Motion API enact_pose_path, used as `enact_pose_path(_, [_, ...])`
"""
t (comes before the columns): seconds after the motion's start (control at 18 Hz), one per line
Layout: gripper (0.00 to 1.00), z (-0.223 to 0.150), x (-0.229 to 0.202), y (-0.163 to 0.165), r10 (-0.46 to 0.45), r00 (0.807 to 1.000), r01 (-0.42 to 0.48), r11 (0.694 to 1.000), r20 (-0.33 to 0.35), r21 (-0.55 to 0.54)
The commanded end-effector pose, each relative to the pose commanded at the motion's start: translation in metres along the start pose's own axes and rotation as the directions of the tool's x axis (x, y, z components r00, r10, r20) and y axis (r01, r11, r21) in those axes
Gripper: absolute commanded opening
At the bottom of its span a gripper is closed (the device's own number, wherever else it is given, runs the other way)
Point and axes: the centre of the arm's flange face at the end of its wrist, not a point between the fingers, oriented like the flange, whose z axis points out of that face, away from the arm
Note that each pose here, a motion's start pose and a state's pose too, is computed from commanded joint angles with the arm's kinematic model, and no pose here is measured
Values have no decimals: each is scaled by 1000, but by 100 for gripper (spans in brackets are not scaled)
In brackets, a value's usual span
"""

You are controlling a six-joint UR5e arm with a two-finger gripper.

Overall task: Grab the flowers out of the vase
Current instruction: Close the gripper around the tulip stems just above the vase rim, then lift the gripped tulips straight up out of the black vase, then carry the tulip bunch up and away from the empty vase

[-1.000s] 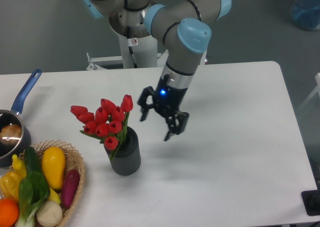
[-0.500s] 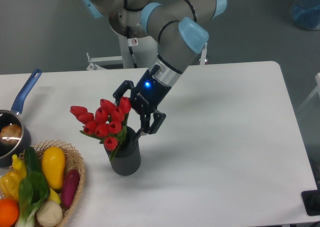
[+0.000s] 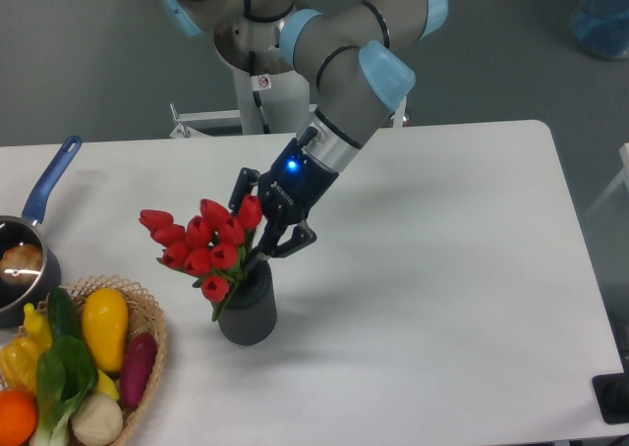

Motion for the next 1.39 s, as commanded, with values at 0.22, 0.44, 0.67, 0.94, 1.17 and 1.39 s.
enact_pose_path(0.22, [0,-14,1,-19,-49,998,49,999,26,11])
enact_pose_path(0.44, [0,-35,3,-52,-80,996,76,995,51,66])
enact_pose_path(0.67, [0,-64,2,-95,-123,989,112,985,77,133])
enact_pose_path(0.94, [0,-92,4,-131,-123,986,103,980,110,171])
enact_pose_path(1.17, [0,-119,3,-137,-129,980,98,975,149,198])
enact_pose_path(1.39, [0,-145,7,-141,-152,969,111,972,195,206])
